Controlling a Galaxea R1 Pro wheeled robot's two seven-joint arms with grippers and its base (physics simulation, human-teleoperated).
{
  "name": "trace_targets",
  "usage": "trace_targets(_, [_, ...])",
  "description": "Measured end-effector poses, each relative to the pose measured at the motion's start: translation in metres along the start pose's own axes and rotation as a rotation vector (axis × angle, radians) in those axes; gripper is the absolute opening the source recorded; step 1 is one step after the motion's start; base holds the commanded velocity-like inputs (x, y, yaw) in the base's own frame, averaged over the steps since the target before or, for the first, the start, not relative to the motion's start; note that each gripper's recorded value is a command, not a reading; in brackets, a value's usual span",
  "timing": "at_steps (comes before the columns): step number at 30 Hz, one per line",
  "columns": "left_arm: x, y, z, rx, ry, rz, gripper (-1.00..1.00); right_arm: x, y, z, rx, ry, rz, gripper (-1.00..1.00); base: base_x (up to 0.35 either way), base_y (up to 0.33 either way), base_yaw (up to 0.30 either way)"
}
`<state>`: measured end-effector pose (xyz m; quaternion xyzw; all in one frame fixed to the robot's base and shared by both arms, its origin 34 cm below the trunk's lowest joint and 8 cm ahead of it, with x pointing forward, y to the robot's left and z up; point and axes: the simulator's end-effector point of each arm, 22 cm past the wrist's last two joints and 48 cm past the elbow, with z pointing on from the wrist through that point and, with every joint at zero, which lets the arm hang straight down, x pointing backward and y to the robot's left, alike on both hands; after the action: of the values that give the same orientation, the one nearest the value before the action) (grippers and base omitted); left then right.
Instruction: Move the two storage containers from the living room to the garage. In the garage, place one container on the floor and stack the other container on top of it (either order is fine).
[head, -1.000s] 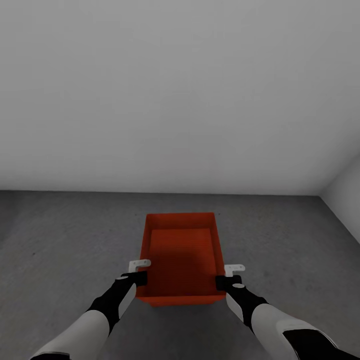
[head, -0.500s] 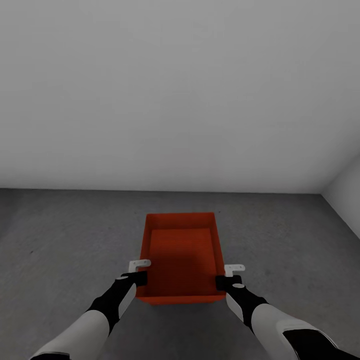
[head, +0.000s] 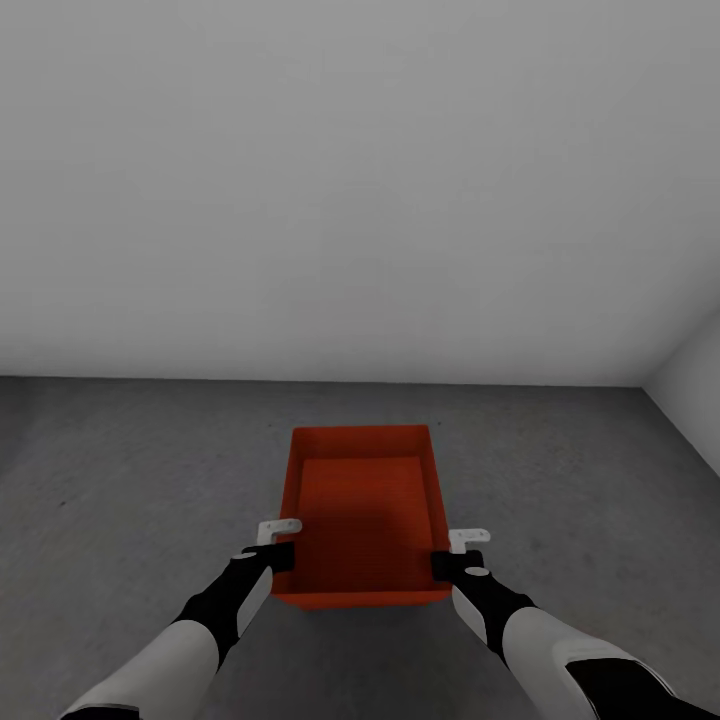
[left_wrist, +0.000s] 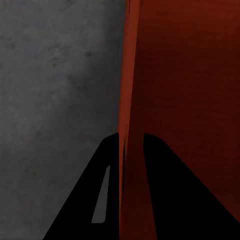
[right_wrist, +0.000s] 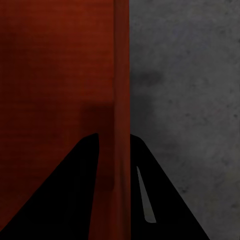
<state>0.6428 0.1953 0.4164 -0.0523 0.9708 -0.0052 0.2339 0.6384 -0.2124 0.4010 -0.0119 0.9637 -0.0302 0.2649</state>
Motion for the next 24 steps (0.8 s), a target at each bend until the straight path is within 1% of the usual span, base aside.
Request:
trace_targets(16, [-0.001,0.001,0.000,0.001,-0.004,0.001,-1.00,-0.001,0.001,0.000,0.001,-0.004,0.001,-1.00,0.000,0.000,0.000])
trace_targets(17, [-0.002,0.001,0.000,0.001,-0.004,0.001,-1.00,-0.001,0.001,0.000,0.001,-0.004,0.001,1.00,0.000,0.000,0.000])
trace_targets(18, [0.001,0.002,0.000,0.000,0.002,-0.008,1.00,-0.003,-0.005,-0.001,0.037,-0.007,0.010,1.00,0.000,0.000,0.000])
trace_targets(19, [0.001,0.012,0.000,-0.044,0.003,-0.007,1.00,-0.002,-0.011,0.000,0.049,-0.005,0.013,1.00,0.000,0.000,0.000])
trace_targets(20, [0.003,0.014,0.000,-0.050,0.009,-0.009,1.00,-0.001,-0.029,0.001,0.071,-0.004,0.010,1.00,0.000,0.000,0.000])
trace_targets(21, [0.003,0.016,0.000,-0.059,0.009,0.002,1.00,0.000,-0.039,0.002,0.087,-0.003,0.014,1.00,0.000,0.000,0.000])
trace_targets(24, [0.000,0.016,0.000,-0.059,0.000,0.005,1.00,0.000,-0.039,0.002,0.088,-0.003,0.013,1.00,0.000,0.000,0.000])
